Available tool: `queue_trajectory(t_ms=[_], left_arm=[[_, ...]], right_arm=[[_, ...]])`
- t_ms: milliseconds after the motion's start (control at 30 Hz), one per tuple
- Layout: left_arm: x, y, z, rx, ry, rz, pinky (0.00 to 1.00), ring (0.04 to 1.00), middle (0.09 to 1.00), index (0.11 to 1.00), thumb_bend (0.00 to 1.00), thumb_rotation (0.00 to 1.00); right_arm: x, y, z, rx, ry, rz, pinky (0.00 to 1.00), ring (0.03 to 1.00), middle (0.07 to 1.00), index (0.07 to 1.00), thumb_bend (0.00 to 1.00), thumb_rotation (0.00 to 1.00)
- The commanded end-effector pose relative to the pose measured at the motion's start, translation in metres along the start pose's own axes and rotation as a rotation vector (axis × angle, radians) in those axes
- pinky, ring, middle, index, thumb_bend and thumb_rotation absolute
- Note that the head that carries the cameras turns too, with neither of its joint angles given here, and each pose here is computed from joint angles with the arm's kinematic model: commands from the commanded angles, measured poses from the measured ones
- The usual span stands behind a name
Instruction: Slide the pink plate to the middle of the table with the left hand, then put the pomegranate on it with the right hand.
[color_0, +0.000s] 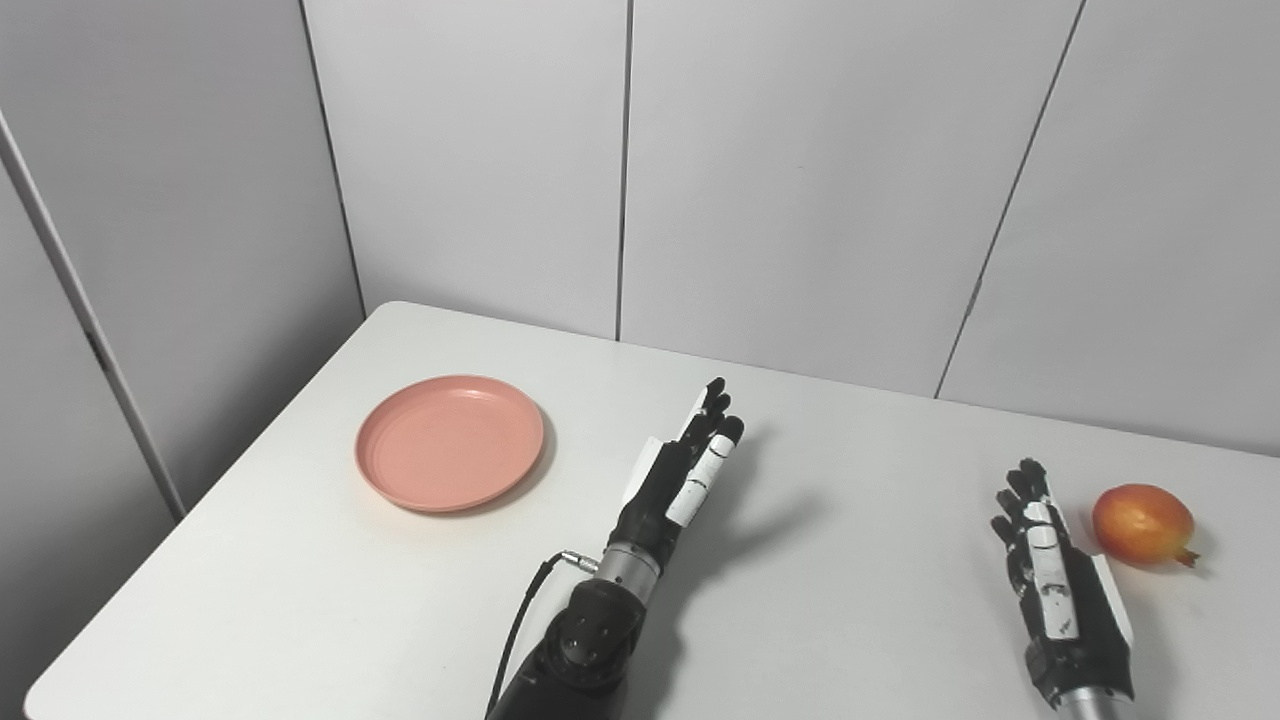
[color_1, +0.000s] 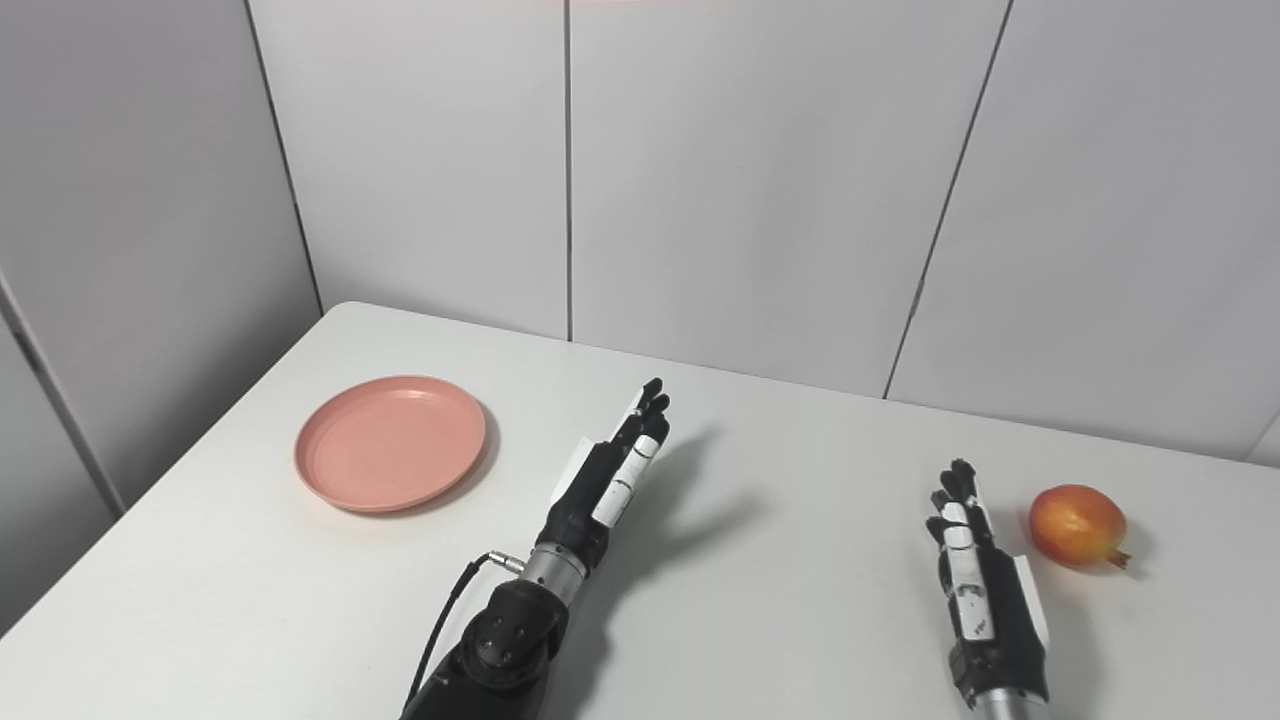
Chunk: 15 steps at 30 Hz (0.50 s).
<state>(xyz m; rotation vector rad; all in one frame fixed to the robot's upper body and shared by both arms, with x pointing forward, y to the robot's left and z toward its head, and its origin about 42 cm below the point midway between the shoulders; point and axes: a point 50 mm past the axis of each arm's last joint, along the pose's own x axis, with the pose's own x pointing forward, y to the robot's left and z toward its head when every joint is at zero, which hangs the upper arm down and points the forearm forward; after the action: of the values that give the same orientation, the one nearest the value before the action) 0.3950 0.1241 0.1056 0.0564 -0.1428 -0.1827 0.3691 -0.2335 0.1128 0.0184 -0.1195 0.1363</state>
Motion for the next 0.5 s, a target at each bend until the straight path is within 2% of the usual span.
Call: queue_trajectory(t_ms=[0,133,333,467], left_arm=[[-0.017,0.006,-0.022,-0.023,0.029,0.033,0.99,1.0,1.0,1.0,0.64,1.0],[-0.018,0.012,-0.014,-0.016,-0.002,0.069,0.98,0.995,1.0,1.0,0.64,1.0],[-0.009,0.024,0.004,-0.087,-0.059,0.102,0.99,1.0,1.0,1.0,0.62,1.0],[-0.005,0.036,0.018,-0.09,-0.115,0.143,1.0,1.0,1.0,1.0,0.62,1.0]], right_arm=[[0.001,0.002,0.0,-0.004,-0.051,-0.005,1.0,1.0,1.0,1.0,0.43,0.94],[0.002,0.004,-0.003,0.007,-0.047,-0.008,1.0,1.0,1.0,1.0,0.45,0.92],[0.006,0.005,-0.005,0.018,-0.037,-0.009,1.0,1.0,1.0,1.0,0.47,0.89],[0.004,0.005,-0.003,0.001,-0.05,-0.012,1.0,1.0,1.0,1.0,0.45,0.92]])
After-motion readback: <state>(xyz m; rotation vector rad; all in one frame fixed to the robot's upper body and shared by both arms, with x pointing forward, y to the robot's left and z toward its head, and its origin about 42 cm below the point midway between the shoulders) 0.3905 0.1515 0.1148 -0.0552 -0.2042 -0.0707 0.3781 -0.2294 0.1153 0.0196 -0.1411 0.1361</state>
